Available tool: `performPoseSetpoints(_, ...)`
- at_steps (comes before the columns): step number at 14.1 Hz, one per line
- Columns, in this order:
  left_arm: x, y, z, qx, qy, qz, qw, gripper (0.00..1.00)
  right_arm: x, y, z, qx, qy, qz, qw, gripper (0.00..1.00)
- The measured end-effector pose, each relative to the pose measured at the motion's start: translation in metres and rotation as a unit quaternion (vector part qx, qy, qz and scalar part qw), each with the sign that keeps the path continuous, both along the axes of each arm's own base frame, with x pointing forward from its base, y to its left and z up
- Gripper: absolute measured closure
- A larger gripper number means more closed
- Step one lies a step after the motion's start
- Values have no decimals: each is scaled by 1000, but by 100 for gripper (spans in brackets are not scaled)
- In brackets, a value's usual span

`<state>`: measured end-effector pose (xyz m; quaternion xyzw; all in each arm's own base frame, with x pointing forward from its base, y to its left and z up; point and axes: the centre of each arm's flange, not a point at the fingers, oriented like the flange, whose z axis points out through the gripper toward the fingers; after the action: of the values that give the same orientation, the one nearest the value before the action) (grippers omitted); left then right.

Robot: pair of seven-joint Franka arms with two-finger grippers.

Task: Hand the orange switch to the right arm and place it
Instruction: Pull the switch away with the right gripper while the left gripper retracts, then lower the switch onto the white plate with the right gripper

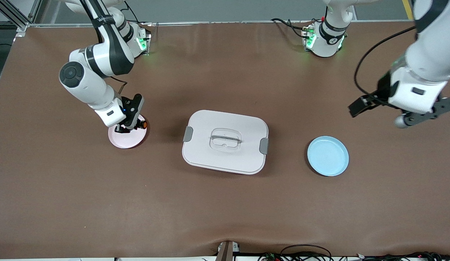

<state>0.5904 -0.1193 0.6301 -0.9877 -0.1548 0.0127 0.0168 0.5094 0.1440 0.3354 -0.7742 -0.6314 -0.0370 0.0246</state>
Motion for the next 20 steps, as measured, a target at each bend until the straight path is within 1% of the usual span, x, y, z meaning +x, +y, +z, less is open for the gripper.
performPoseSetpoints(5, -5, 31, 15, 2, -3, -51, 999, 0, -12, -16, -38, -22, -9, 19, 1000, 66)
performPoseSetpoints(9, -16, 47, 21, 14, 8, -103, 995, 0, -24, -39, -83, -34, -23, 16, 999, 66)
performPoseSetpoints(11, -27, 55, 23, 22, 12, -114, 993, 0, -29, -45, -102, -39, -17, 16, 999, 66)
performPoseSetpoints(13, -40, 58, 25, 21, 12, -120, 993, 0, -30, -49, -111, -48, -13, 25, 998, 66)
performPoseSetpoints(15, -50, 57, 22, 23, 9, -121, 992, 0, -26, -65, -118, -61, -19, 32, 997, 66)
performPoseSetpoints(18, -55, 57, 15, 18, 6, -122, 992, 0, -23, -90, -131, -70, -22, 25, 997, 66)
performPoseSetpoints(20, -54, 57, 11, 17, 5, -122, 992, 0, -23, -92, -138, -69, -24, 26, 997, 66)
